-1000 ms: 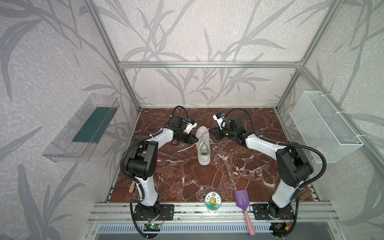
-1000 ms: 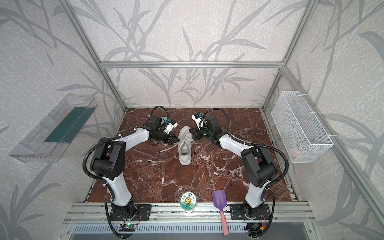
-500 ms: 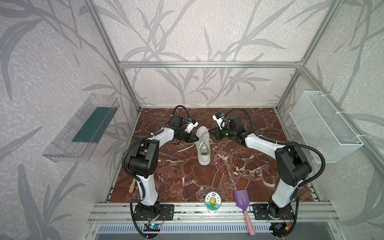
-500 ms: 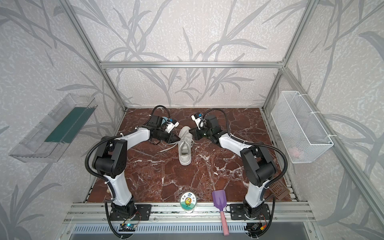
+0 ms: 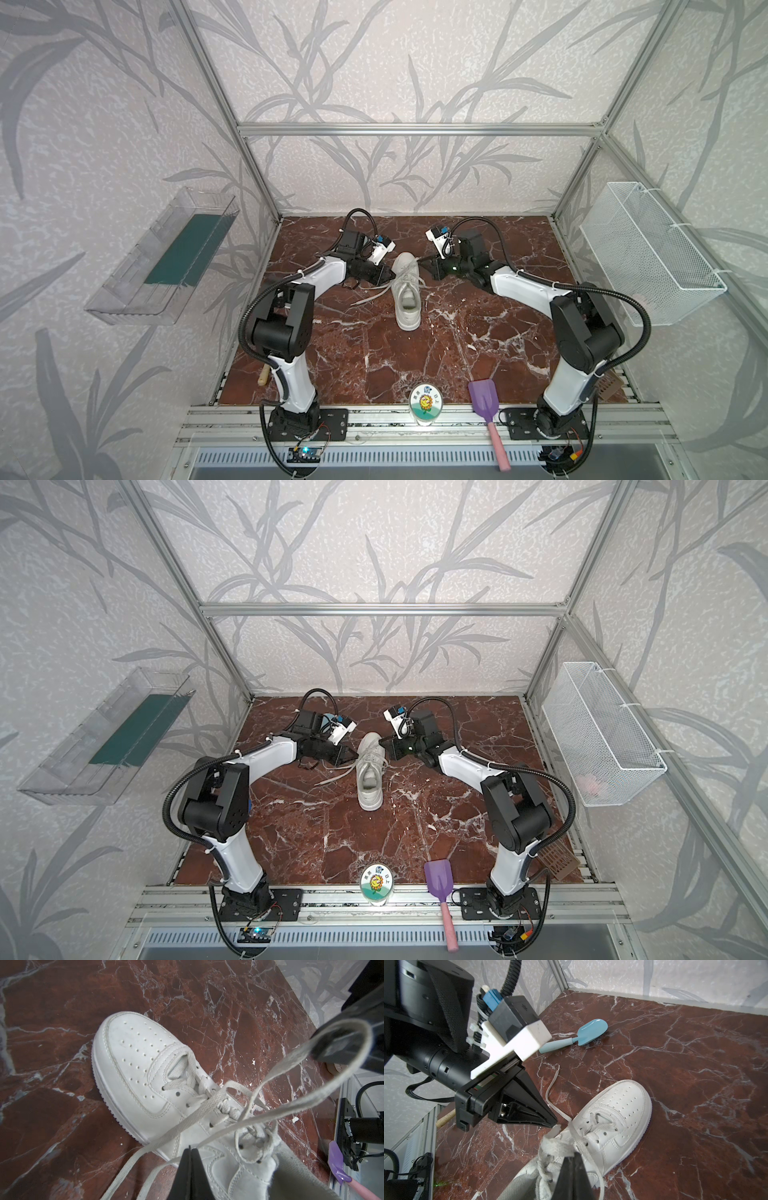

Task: Tie the shoes

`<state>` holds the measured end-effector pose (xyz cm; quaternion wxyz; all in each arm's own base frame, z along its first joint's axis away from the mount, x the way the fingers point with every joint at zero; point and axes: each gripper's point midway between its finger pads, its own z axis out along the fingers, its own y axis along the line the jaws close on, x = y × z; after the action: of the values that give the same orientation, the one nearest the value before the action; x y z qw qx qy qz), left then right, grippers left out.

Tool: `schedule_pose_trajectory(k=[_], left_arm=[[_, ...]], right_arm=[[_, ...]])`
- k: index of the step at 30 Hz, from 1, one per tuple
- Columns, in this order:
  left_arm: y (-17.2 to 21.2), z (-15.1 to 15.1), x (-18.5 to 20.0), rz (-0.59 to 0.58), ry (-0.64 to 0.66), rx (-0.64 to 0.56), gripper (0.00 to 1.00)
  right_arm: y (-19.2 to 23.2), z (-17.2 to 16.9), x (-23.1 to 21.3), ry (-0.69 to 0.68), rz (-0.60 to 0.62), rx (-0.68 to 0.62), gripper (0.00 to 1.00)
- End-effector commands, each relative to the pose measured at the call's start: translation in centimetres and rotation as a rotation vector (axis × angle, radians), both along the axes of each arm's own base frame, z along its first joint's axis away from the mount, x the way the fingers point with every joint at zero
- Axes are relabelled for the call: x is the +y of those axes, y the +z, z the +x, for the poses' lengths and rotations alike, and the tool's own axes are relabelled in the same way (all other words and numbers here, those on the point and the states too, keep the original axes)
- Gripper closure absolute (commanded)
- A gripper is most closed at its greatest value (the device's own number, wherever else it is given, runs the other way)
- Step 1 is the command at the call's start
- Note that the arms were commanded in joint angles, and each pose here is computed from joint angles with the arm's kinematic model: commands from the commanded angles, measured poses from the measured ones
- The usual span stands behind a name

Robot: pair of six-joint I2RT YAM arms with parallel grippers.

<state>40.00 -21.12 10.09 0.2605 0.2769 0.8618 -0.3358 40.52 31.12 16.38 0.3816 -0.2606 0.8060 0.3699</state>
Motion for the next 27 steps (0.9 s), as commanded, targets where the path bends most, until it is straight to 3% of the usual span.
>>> schedule_pose_trajectory(k=[1, 12, 22, 27], left_arm=[[0.8, 0.1, -0.3, -0.015, -0.005, -0.015, 0.87], [1.1, 0.2, -0.2, -0.004, -0.001, -0.026, 0.8], [1.7, 0.1, 0.4, 0.022, -0.015, -0.053, 0.71], [2.0, 0.1, 1.1, 0.096, -0.07, -0.066, 0.7]], right_arm=[[0.2, 0.7, -0.2, -0.019, -0.017, 0.02, 1.0], [-5.0, 2.0, -3.0, -0.137, -0.098, 0.239, 1.0], [-7.4, 2.4, -2.9, -0.116, -0.096, 0.367, 1.0], [-7.5, 2.8, -2.5, -0.108, -0.092, 0.38, 1.0]])
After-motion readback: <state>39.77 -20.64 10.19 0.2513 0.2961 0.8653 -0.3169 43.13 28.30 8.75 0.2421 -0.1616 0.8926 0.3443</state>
